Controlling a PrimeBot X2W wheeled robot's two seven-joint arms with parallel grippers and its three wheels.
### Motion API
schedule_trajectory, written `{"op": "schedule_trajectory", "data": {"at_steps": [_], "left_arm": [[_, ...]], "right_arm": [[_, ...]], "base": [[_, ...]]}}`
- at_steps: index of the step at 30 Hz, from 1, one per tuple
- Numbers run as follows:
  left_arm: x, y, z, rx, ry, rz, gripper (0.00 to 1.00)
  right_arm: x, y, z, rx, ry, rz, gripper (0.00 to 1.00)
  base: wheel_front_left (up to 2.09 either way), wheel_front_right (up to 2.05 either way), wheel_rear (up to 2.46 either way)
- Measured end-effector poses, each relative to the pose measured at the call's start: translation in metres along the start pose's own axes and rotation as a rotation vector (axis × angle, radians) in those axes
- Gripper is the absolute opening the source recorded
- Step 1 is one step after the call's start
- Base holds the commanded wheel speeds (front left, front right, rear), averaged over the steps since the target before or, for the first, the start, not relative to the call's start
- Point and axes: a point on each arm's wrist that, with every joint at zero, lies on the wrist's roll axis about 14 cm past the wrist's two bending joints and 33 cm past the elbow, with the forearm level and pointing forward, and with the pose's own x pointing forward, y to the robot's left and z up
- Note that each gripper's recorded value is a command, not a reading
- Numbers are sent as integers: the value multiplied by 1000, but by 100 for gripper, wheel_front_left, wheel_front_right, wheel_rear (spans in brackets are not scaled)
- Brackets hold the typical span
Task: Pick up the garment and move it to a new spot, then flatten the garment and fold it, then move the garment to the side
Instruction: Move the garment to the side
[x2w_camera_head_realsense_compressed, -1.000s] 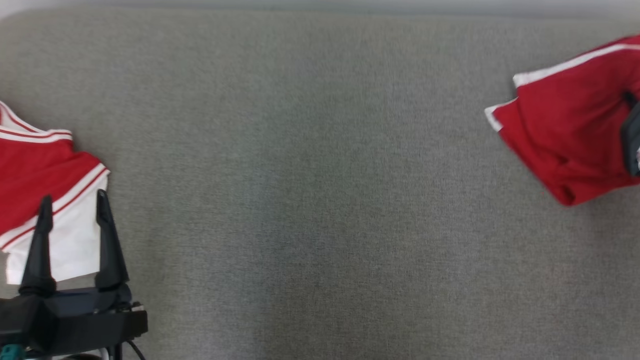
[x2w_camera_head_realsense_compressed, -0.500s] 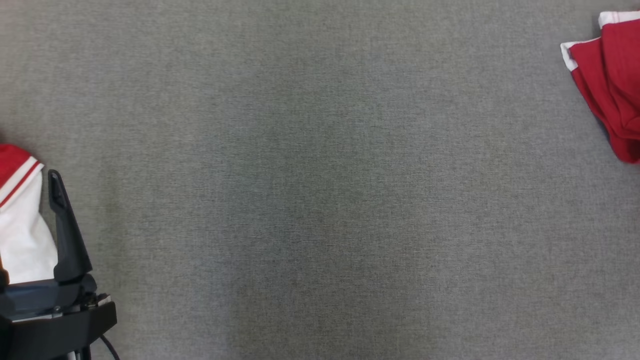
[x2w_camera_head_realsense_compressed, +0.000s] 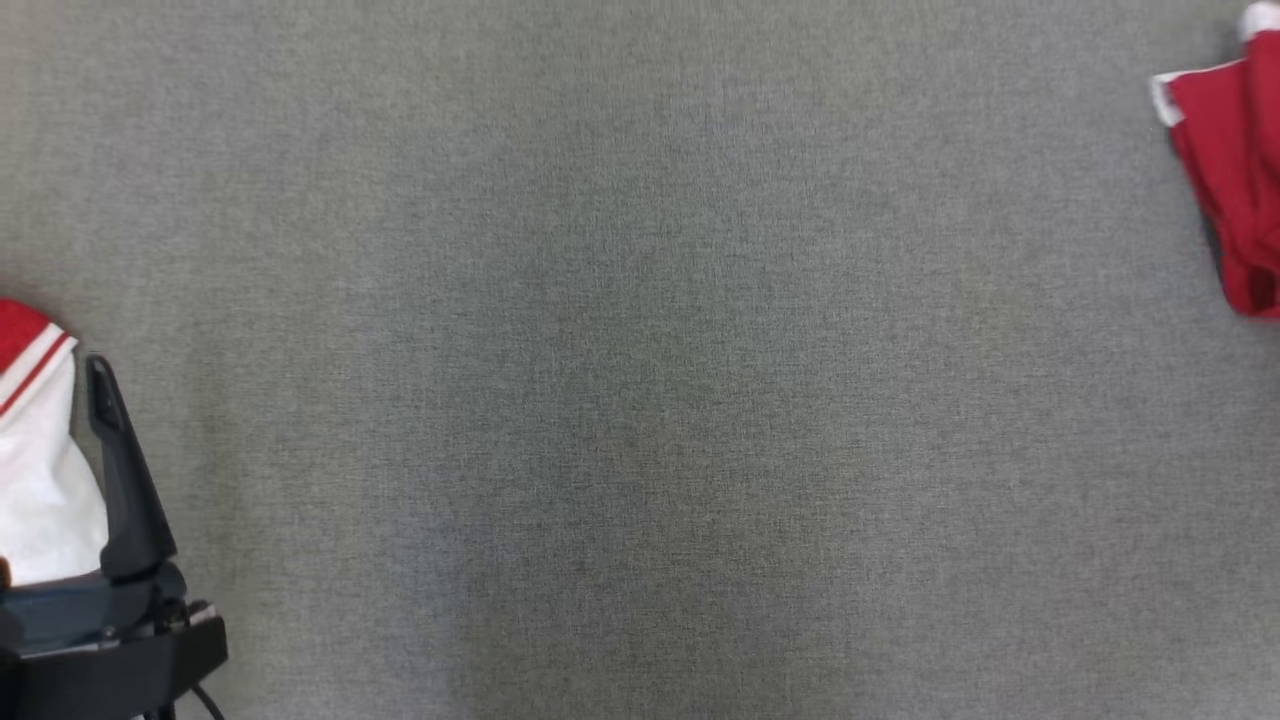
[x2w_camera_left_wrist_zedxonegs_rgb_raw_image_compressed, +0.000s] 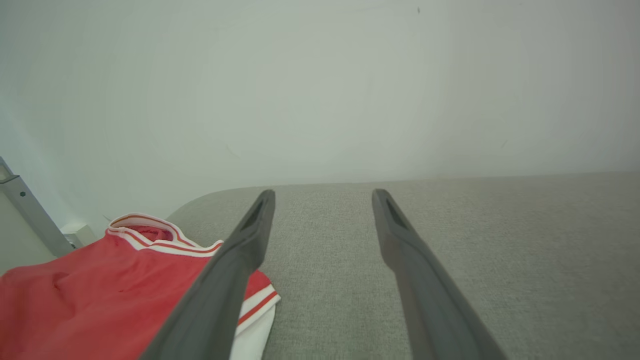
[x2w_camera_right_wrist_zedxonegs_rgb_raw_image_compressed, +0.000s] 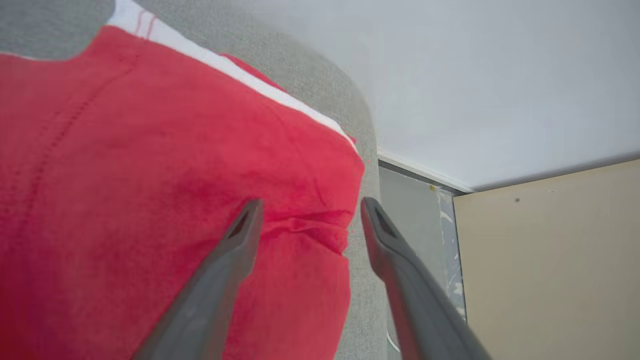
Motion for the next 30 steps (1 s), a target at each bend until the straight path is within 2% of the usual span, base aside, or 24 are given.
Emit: {"op": "schedule_trajectory", "data": {"at_steps": [3,5,8,20,26,30], "left_arm": [[-5,1,3,-11,-3,10,100],[-9,1,5,-25,-2,16,100],[-20,4,8,-43,7,31,100],[-56,16,34,-82,-28,75,100],[-68,21,54,-81,-79,79,100],[-77,17,62,-78,-93,58,100]], "right_arm": [[-8,-8,10,59,-46,-16,100],[-15,-13,28,121,-140,-23,100],[-30,-4,61,277,-305,5,100],[-120,18,136,431,-720,126,100],[-172,21,155,480,-887,157,100],[-200,36,145,487,-953,171,100]], "base": [[0,0,0],[0,0,0],[0,0,0],[0,0,0],[0,0,0],[0,0,0]]}}
